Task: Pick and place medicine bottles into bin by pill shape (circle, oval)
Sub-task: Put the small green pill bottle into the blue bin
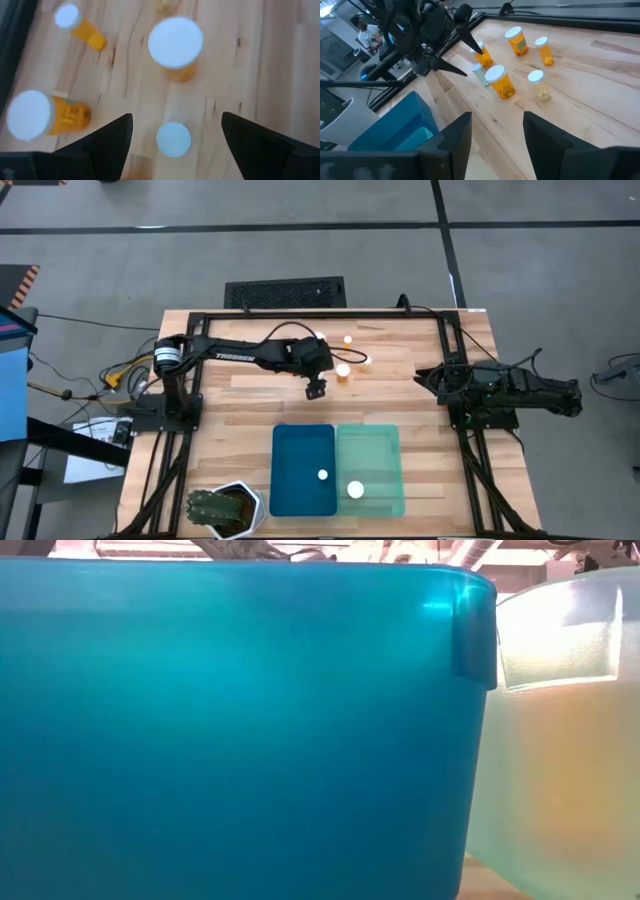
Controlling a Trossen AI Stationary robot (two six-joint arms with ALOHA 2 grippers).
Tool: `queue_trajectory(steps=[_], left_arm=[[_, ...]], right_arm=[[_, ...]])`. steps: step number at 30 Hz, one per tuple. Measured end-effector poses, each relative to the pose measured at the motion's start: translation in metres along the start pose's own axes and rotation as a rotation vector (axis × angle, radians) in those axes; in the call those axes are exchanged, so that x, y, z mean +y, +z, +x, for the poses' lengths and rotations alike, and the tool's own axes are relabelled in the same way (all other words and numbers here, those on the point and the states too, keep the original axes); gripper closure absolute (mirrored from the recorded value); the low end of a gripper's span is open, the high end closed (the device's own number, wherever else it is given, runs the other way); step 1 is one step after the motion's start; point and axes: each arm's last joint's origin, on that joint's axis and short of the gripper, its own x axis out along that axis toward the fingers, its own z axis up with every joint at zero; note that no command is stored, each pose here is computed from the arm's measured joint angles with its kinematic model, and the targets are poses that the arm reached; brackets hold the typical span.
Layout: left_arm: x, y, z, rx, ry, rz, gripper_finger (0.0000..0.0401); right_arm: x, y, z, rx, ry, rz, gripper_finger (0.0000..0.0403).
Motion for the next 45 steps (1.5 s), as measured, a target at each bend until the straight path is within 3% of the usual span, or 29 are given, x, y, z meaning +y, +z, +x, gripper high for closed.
queue_trajectory(steps=[23, 34, 45], left_arm=[[0.004, -0.014, 0.013, -0.019, 0.011, 0.037, 0.0103], [0.003, -0.017, 0.016, -0.001, -0.013, 0.063, 0.017], [0.002, -0.023, 0.024, 0.029, -0.009, 0.053, 0.0176]], right_arm=[[0.0, 0.0, 0.0, 0.0, 0.0, 0.01, 0.0216], [0.0, 0.0, 0.0, 0.0, -0.001, 0.012, 0.0217], [0.0, 0.0, 0.0, 0.0, -0.001, 0.012, 0.0214]])
